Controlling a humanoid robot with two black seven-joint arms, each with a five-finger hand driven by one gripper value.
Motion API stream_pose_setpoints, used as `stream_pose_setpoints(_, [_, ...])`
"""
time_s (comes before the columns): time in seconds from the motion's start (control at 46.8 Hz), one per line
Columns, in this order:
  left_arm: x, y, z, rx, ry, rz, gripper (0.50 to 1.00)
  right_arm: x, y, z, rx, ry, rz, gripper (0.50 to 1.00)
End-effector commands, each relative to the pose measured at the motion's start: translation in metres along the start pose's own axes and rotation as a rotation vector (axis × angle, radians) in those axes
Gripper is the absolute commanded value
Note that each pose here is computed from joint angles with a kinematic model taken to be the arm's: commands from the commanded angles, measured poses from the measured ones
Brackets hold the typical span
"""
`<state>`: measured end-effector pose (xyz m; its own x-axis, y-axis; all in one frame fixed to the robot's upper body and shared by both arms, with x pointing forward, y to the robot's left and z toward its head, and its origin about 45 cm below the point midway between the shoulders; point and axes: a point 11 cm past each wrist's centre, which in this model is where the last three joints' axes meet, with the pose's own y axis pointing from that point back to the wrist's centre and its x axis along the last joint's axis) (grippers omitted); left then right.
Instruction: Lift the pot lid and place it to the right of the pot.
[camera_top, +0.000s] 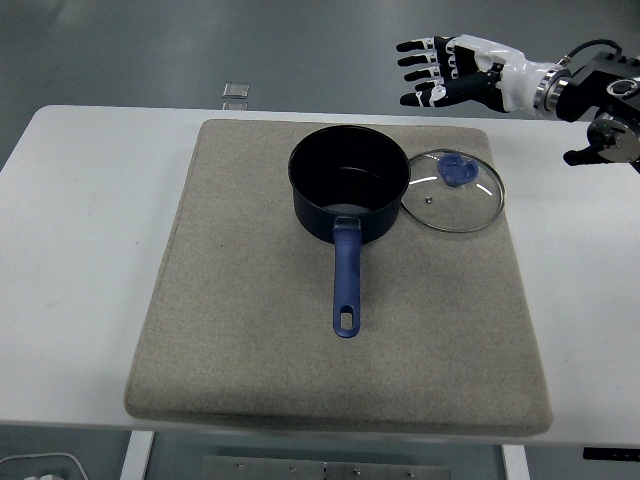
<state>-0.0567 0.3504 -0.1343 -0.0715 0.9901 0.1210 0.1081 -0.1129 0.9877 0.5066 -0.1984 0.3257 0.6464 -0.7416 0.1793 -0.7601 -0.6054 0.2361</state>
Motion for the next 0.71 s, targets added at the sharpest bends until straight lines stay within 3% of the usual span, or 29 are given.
stream_pose_setpoints(0.0, [0.000, 0.000, 0.000, 0.000, 0.000, 0.000, 1.000, 0.000, 0.000, 0.001, 0.026, -0.106, 0.007, 0.895])
stream_pose_setpoints(0.256, [0.000, 0.000, 0.000, 0.000, 0.000, 0.000, 1.000, 0.019, 0.004, 0.005, 0.157, -0.531, 0.095, 0.895])
stream_pose_setpoints(0.556, [0.000, 0.000, 0.000, 0.000, 0.000, 0.000, 1.000, 0.014, 0.001, 0.022, 0.190, -0.719, 0.117, 0.897])
stream_pose_setpoints(0.684, [0.000, 0.000, 0.000, 0.000, 0.000, 0.000, 1.000, 0.016, 0.003, 0.026, 0.200, -0.743, 0.130, 0.897])
